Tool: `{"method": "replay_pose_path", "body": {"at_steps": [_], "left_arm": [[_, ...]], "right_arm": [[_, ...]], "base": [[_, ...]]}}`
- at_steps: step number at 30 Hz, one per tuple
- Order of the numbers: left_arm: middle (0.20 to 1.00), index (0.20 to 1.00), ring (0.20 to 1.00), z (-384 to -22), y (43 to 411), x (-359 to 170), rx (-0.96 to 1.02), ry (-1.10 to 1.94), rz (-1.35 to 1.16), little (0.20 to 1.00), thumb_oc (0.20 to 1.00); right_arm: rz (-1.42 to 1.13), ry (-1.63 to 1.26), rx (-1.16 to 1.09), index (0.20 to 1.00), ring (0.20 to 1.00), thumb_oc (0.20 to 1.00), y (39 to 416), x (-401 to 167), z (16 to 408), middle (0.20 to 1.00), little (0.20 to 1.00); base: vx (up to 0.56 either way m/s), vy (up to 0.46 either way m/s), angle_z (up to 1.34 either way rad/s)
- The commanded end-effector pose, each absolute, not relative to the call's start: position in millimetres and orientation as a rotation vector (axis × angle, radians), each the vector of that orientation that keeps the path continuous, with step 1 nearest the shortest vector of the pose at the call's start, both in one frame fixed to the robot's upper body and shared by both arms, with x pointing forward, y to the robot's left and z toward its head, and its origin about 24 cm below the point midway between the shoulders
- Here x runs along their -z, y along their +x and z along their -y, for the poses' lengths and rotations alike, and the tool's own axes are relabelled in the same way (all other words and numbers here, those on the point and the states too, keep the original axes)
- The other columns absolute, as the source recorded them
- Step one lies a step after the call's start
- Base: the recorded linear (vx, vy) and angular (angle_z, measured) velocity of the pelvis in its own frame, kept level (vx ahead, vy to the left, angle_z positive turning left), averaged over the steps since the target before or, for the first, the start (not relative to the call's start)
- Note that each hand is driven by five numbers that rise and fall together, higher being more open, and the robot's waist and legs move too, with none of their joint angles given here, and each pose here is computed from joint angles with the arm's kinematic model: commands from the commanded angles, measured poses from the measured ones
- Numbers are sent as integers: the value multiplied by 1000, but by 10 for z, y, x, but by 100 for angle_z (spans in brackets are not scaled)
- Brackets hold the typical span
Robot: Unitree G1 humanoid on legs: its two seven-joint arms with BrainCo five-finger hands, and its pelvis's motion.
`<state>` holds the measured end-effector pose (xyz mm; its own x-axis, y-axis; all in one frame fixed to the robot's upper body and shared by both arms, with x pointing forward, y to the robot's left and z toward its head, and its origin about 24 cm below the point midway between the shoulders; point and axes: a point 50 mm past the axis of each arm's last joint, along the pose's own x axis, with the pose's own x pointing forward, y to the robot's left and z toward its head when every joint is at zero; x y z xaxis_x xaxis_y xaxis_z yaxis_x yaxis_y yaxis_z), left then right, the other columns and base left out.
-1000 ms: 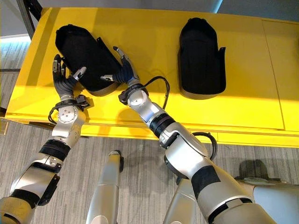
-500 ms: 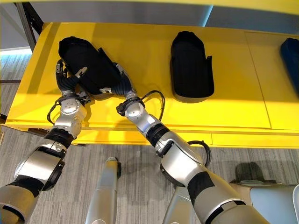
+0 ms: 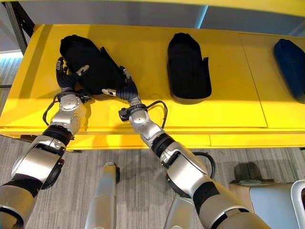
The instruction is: Move parts from the plastic box to the shelf.
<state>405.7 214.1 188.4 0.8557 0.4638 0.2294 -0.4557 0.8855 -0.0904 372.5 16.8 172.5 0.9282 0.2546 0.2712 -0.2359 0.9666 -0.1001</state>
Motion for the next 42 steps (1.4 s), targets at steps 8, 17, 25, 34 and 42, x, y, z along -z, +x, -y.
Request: {"method": "replay_pose_path", "body": {"at_steps": [8,17,25,34,42], "left_arm": [[1000,1000,1000,-1691,4176,-1726,-367,134,111,1000,1000],[1000,1000,1000,-1715,4191,-1821,-354,256,140,1000,1000],[1000,1000,1000,-1941,4182,-1946,-401,375,173,1000,1000],[1000,1000,1000,-2285,4133,-2159,-468,515,220,1000,1000],[1000,1000,1000,-2421,4106,-2344,-493,591,259,1000,1000]], "right_arm": [[237,123,-281,1000,1000,1000,3599,-1649,-268,1000,1000],[217,196,-355,1000,1000,1000,3464,-1532,-326,1000,1000],[222,210,-413,1000,1000,1000,3380,-1476,-345,1000,1000],[234,169,-467,1000,1000,1000,3334,-1440,-359,1000,1000],[228,163,-505,1000,1000,1000,3297,-1412,-391,1000,1000]], "base": [[-6,-7,-5],[-7,-8,-5],[0,0,0],[0,0,0],[0,0,0]]}}
